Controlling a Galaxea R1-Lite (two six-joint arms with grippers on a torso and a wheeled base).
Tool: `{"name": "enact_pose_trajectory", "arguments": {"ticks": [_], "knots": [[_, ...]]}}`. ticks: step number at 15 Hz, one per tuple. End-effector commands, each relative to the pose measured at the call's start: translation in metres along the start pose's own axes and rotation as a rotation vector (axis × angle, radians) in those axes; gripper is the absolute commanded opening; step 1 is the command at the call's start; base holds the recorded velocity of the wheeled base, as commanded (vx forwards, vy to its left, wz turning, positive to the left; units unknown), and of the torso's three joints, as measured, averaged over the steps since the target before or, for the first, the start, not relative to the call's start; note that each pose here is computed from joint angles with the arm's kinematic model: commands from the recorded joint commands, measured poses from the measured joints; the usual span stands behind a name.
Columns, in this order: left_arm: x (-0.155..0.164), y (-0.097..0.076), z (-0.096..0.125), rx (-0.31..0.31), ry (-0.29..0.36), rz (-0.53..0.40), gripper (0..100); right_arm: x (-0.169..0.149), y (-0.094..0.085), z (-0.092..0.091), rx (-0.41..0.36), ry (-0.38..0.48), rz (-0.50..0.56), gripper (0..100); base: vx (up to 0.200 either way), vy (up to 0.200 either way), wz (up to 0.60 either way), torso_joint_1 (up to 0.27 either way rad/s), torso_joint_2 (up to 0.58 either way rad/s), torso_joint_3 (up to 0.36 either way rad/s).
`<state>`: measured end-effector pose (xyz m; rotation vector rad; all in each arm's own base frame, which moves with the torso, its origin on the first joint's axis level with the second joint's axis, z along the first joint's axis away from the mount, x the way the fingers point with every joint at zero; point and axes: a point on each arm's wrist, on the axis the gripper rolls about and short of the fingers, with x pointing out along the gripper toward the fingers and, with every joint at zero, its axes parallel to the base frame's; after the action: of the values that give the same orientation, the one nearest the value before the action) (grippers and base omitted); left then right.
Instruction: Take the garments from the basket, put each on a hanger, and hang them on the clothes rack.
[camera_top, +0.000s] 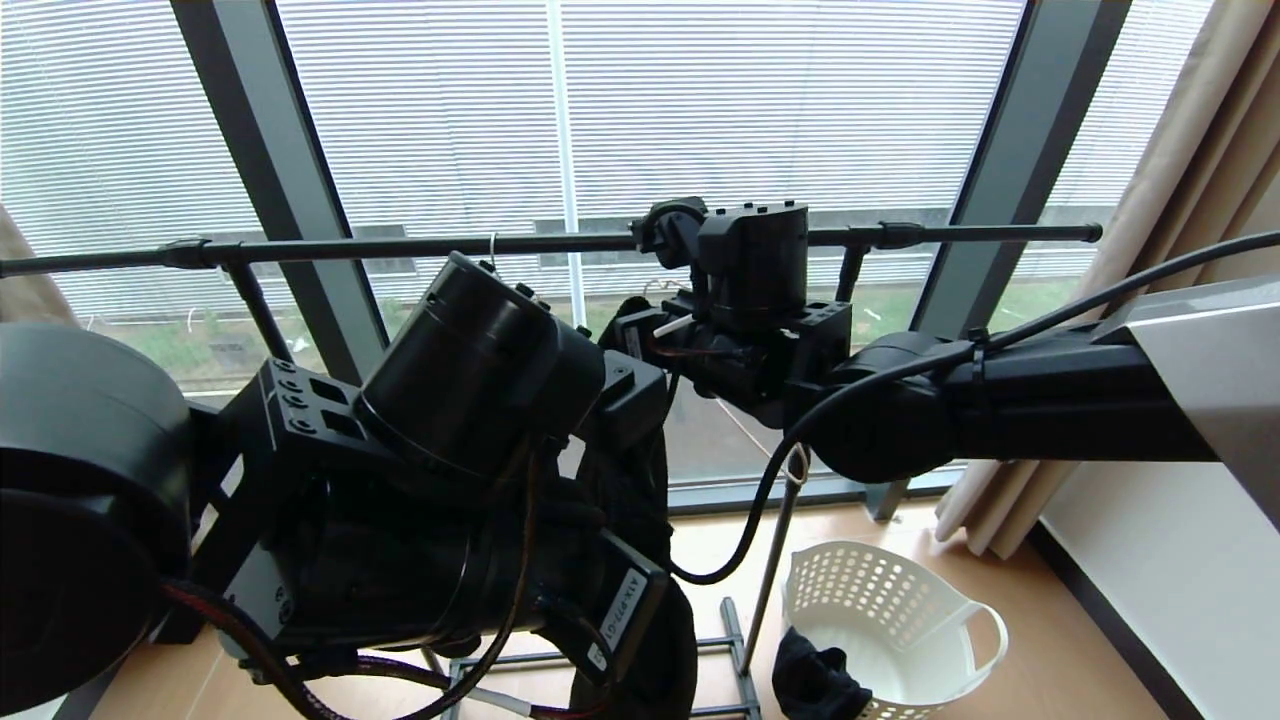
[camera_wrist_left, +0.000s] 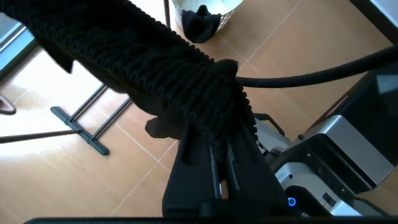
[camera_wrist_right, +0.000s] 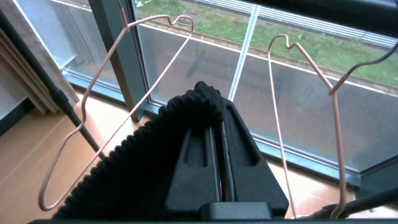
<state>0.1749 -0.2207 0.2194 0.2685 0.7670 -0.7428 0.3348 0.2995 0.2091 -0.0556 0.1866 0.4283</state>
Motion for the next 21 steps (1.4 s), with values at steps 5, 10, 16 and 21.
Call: {"name": "enact_pose_trajectory", "arguments": {"ticks": [5,10,16,21], "knots": [[-0.014,0.057,-0.013,-0.138,-0.007,0.147,0,-0.081,-0.051,0.013,0.051,0.020,-0.066,0,0.000,0.000,0.00,0.000,0.00,0.000],[0.007,0.089,0.006,-0.148,-0.088,0.224,0,-0.133,-0.066,-0.024,0.013,0.138,-0.073,0,0.000,0.000,0.00,0.000,0.00,0.000],[0.018,0.106,0.034,-0.173,-0.150,0.257,0,-0.134,-0.063,-0.042,-0.017,0.215,-0.067,0,0.000,0.000,0.00,0.000,0.00,0.000],[0.023,0.104,0.040,-0.159,-0.155,0.251,0,-0.122,-0.056,-0.060,-0.052,0.269,-0.058,100,0.000,0.000,0.00,0.000,0.00,0.000]]}}
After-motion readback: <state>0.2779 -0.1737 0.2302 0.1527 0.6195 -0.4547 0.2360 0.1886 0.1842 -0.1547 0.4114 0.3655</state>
